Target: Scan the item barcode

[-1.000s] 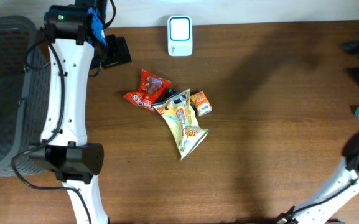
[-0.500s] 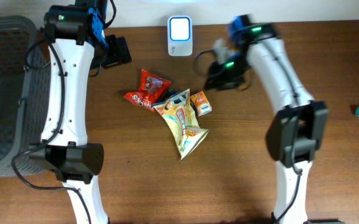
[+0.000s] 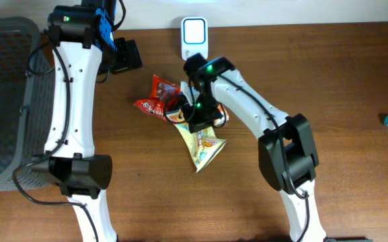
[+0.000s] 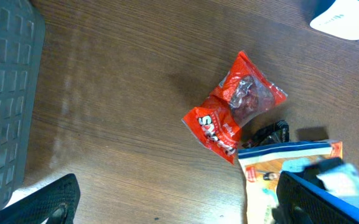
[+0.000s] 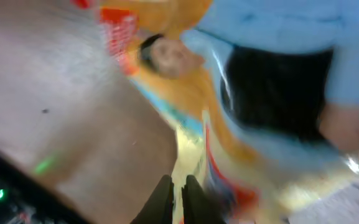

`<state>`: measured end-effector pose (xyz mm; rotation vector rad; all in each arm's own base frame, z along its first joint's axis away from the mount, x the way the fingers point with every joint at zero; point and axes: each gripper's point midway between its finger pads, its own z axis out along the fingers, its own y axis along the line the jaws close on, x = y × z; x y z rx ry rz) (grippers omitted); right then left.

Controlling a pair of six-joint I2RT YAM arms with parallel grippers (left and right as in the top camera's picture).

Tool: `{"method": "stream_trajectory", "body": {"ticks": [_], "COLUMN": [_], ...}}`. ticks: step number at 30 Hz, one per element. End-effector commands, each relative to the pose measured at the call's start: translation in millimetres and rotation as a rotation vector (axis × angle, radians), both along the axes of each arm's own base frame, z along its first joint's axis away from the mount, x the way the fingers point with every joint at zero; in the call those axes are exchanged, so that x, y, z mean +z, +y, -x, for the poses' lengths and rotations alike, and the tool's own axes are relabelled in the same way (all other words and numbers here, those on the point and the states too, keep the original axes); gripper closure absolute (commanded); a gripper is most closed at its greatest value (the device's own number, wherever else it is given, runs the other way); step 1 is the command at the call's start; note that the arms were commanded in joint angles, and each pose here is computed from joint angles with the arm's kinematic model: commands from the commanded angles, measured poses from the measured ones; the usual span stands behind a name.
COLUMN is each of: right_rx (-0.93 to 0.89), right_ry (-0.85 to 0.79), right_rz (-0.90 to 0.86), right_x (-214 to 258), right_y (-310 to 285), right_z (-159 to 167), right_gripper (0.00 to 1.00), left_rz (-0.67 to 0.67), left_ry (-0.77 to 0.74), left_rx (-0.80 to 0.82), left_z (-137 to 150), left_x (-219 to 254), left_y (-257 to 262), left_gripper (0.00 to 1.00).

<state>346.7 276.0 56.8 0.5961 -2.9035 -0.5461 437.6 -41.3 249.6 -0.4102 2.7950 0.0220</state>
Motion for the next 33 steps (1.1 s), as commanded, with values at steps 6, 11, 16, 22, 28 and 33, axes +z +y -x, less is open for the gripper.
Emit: {"method": "stream_trajectory", "body": {"ticks": [6,11,16,22,28,33], "right_rx": [0.015,0.012,-0.018,-0.063,-0.128,-0.132], "right_ry": [0.007,-0.062,-0.191,-0.131,-0.1,-0.042], "right_rz": [0.071,0.094,0.278,0.331,0.353,0.203], "right_x": [-43.9,7.7,52.4,28.7,-10.7,-46.6], "right_y": [-9.0,-12.8,-44.9,-53.4,-57.5,-33.6], "right_z": [12.5,-0.1,-20.6,-10.3,-3.9,9.0], "right_gripper": [0.96,0.96,0.92,0.92,0.93,0.95], "left_rz": [0.011,0.011,0.012,0.011,0.011,0.011], "left_ry": [-0.013,-0.013,-0.013,-0.013,-0.013,-0.013], "left_rx": [0.003,0.003,0.003,0.003,0.003,0.003], "left_z": [2.8,2.8,2.8,2.8,2.8,2.8], "left_x": [6.0,6.0,6.0,6.0,6.0,6.0], "left_y": [-2.2,-2.2,-2.3,-2.2,-2.2,-2.4], "left_gripper": [0.01,0.01,0.01,0.01,0.01,0.01]}}
